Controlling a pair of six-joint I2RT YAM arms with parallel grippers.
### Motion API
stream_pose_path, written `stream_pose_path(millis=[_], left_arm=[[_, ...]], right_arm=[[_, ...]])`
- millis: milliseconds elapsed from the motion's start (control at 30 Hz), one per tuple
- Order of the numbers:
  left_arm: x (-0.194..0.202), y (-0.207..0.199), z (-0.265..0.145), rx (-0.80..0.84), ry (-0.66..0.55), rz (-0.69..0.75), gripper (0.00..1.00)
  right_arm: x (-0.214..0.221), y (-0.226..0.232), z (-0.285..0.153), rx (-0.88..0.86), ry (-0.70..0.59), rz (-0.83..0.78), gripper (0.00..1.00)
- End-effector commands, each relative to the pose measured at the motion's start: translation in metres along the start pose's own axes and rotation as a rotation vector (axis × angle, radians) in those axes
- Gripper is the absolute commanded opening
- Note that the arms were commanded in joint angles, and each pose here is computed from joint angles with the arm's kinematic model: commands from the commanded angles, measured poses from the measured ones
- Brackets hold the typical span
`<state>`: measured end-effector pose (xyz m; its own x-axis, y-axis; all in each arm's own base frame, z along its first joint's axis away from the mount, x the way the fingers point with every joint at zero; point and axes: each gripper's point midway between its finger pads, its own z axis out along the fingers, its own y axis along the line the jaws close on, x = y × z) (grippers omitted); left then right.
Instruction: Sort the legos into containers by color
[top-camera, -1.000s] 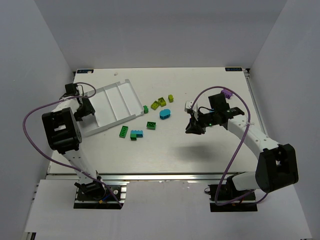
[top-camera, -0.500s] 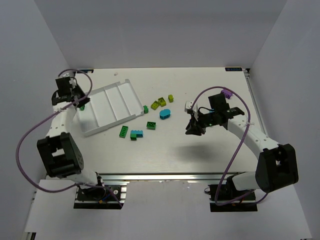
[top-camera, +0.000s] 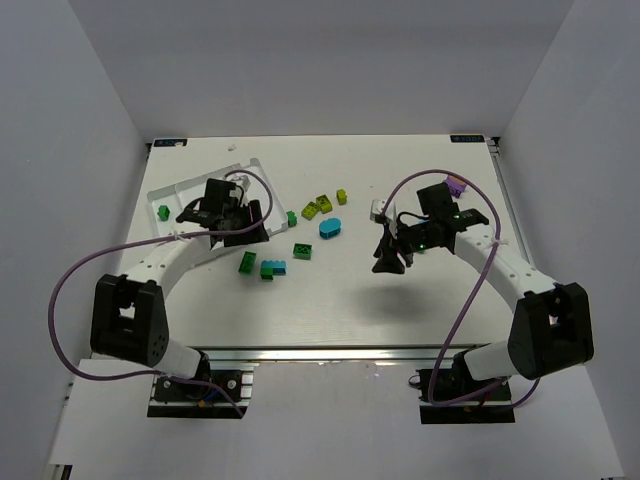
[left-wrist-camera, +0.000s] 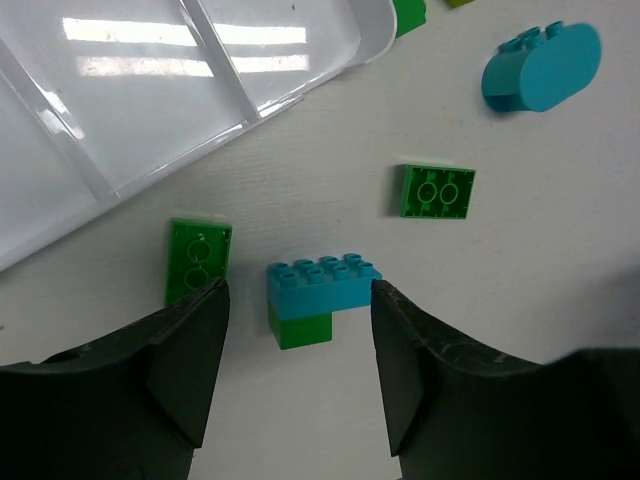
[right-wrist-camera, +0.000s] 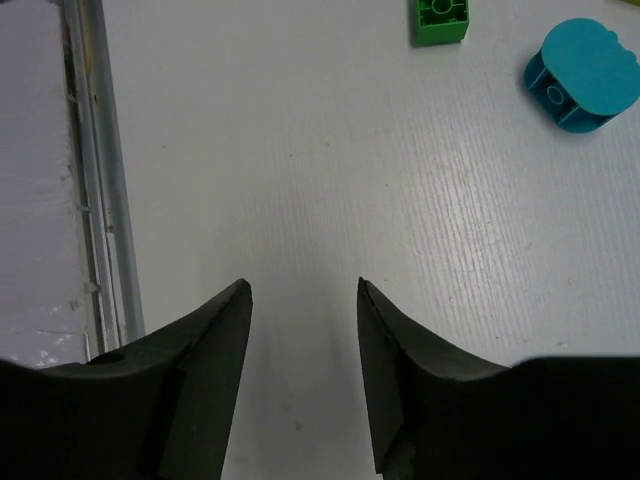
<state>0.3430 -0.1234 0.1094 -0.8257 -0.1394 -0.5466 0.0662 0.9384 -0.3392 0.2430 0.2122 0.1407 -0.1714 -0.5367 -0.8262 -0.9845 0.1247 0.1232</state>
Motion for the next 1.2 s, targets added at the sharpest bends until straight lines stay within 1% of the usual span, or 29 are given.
stream_pose_path(millis=[0,33,100,167,200,233,333,500,733,967,1033,1100,1133,1167], left_arm=[[0.012,0.006,0.003,-0.087,0.013,0.072,0.68],[0.019,0.008,0.009,-0.111,0.034,0.085,0.67],[0.025,0.012,0.014,-0.151,0.043,0.101,0.67],[0.031,0.021,0.02,-0.202,0.062,0.107,0.67],[0.034,0.024,0.022,-0.212,0.07,0.108,0.67],[0.035,0.028,0.025,-0.239,0.068,0.113,0.67],[0.036,0.035,0.029,-0.271,0.064,0.109,0.67],[0.034,0.043,0.033,-0.315,0.054,0.108,0.66],[0.054,0.053,0.046,-0.337,0.122,0.114,0.63],[0.065,0.063,0.052,-0.369,0.145,0.109,0.58],[0.066,0.064,0.052,-0.376,0.146,0.11,0.56],[0.066,0.064,0.052,-0.377,0.145,0.106,0.49],[0.066,0.063,0.05,-0.373,0.144,0.102,0.39],[0.062,0.06,0.047,-0.365,0.129,0.092,0.34]], right_arm=[[-0.015,0.001,-0.006,-0.022,-0.023,-0.004,0.5],[-0.014,0.003,-0.007,-0.027,-0.018,0.002,0.41],[-0.014,0.003,-0.008,-0.026,-0.015,-0.001,0.38],[-0.014,0.002,-0.009,-0.02,-0.015,-0.004,0.38],[-0.013,0.002,-0.009,-0.019,-0.012,-0.003,0.39],[-0.013,0.001,-0.01,-0.014,-0.013,-0.002,0.44],[-0.013,0.0,-0.011,-0.006,-0.013,-0.001,0.49],[-0.013,-0.001,-0.011,-0.005,-0.011,0.006,0.51],[-0.015,-0.004,-0.011,0.002,-0.011,0.0,0.57],[-0.014,-0.006,-0.013,0.012,-0.01,-0.001,0.58],[-0.015,-0.006,-0.013,0.011,-0.012,0.0,0.58],[-0.015,-0.006,-0.014,0.013,-0.013,0.0,0.58],[-0.015,-0.006,-0.014,0.013,-0.013,0.0,0.58],[-0.015,-0.007,-0.014,0.015,-0.014,-0.001,0.58]])
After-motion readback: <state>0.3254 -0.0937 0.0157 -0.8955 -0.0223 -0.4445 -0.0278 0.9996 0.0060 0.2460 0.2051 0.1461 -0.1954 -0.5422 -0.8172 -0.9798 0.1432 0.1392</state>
